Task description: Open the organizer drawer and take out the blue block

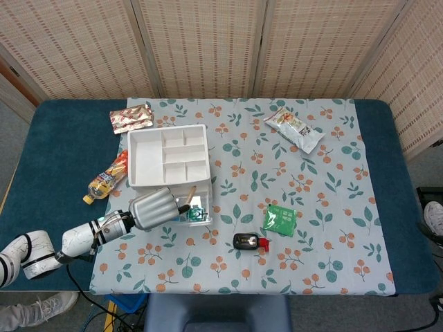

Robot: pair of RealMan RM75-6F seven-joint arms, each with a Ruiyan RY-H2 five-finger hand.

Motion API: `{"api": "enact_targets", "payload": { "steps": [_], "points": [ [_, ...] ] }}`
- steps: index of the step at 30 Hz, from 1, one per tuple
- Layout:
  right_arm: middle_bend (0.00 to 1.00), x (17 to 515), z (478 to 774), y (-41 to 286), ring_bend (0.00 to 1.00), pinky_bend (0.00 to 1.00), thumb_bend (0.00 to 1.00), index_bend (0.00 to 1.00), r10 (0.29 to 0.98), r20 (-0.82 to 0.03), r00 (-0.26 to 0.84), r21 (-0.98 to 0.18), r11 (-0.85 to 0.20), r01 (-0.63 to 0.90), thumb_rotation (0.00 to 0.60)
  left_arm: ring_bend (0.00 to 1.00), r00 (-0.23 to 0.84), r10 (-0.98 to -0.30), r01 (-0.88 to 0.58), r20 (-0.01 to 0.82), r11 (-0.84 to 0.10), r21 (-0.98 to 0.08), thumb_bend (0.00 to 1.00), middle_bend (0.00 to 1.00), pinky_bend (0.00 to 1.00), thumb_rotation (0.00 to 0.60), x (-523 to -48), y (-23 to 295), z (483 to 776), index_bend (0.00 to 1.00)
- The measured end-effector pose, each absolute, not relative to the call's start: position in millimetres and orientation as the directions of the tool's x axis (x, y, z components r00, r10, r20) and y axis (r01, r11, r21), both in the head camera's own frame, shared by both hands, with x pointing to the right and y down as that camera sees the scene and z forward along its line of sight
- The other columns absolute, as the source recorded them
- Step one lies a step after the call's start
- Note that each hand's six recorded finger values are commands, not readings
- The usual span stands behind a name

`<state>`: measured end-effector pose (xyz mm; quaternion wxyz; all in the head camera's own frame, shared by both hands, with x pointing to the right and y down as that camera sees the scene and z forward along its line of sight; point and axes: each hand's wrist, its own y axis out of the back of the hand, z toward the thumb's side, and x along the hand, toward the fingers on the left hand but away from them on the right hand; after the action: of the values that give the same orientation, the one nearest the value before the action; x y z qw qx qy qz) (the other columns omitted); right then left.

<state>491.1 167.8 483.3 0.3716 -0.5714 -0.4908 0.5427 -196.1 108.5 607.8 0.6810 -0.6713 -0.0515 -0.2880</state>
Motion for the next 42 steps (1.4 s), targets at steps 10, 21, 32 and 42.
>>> {"api": "enact_targets", "payload": {
  "steps": [10, 21, 32, 42],
  "points": [
    [0.13, 491.9, 483.4, 168.4, 0.0, 0.06, 0.13, 0.0, 0.964, -0.255, -0.075, -0.958, -0.241, 0.157, 0.6, 0.98, 0.826, -0.312, 0.479, 0.469, -0.049, -0.877, 0.2, 0.95, 1.0, 0.6, -192.2, 108.9, 611.4, 0.32],
    [0.13, 493.0, 484.2, 169.4, 0.0, 0.06, 0.13, 0.0, 0.963, -0.257, -0.079, -0.957, -0.243, 0.158, 0.6, 0.98, 0.822, -0.298, 0.494, 0.485, -0.05, -0.868, 0.2, 0.95, 1.0, 0.6, -190.8, 112.9, 614.7, 0.36],
    [0.13, 489.1, 495.0, 174.5, 0.0, 0.06, 0.13, 0.0, 0.948, -0.311, -0.067, -0.942, -0.298, 0.154, 0.6, 0.98, 0.818, -0.302, 0.494, 0.489, -0.066, -0.867, 0.2, 0.95, 1.0, 0.6, -188.5, 114.5, 619.4, 0.41],
    [0.13, 478.4, 508.7, 178.9, 0.0, 0.06, 0.13, 0.0, 0.933, -0.359, -0.024, -0.922, -0.351, 0.163, 0.6, 0.98, 0.816, -0.303, 0.493, 0.492, -0.078, -0.866, 0.2, 0.95, 1.0, 0.6, -188.0, 115.5, 620.5, 0.46]
  ]
}}
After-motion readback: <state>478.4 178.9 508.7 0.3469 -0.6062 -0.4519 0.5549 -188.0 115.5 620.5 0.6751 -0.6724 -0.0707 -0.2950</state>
